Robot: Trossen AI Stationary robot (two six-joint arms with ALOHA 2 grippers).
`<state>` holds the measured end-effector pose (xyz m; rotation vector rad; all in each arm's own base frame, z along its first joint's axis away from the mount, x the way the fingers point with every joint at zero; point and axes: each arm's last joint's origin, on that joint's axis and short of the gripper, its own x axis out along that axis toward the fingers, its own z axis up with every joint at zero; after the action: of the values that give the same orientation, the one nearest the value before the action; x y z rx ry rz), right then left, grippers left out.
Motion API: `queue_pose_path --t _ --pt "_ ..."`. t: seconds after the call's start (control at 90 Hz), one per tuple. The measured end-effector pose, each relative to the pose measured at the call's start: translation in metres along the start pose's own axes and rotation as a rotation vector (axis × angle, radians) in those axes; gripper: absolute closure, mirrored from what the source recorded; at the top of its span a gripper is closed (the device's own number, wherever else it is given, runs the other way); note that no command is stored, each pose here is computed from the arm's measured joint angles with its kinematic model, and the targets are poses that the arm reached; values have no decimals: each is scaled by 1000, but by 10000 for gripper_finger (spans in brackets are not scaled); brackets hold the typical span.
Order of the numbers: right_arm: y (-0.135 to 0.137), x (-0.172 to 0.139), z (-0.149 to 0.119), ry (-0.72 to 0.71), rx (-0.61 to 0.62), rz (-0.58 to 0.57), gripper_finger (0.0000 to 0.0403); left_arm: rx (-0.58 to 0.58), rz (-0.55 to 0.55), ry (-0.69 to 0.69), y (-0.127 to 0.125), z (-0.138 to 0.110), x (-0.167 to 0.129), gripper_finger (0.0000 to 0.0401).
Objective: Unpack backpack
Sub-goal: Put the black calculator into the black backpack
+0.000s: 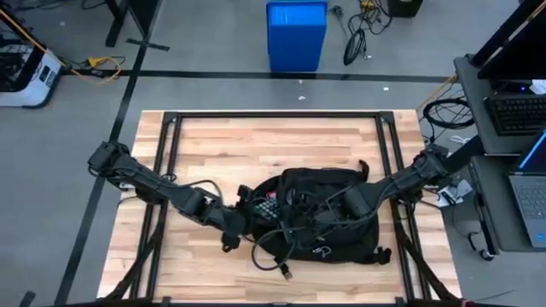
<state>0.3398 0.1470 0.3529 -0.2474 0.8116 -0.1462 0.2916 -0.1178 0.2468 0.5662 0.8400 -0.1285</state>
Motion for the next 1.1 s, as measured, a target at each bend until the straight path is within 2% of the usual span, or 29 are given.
queue_pose_path --t 0.078,0.222,0.511,0.778,0.933,1.1 --pt "0 0 0 0 -1 0 399 33 8 16 0 0 17 381" --pt "0 0 0 0 -2 -1 399 137 35 -32 2 6 38 381" --pt "0 0 1 -10 -11 0 399 356 140 -179 20 20 58 381" --pt "-1 0 1 -11 -23 -8 399 340 122 -228 40 14 87 378" --pt "-1 1 0 -2 -29 -2 399 351 119 -231 40 12 96 340" --pt "0 1 -1 13 -35 7 399 378 71 -252 36 11 104 269"
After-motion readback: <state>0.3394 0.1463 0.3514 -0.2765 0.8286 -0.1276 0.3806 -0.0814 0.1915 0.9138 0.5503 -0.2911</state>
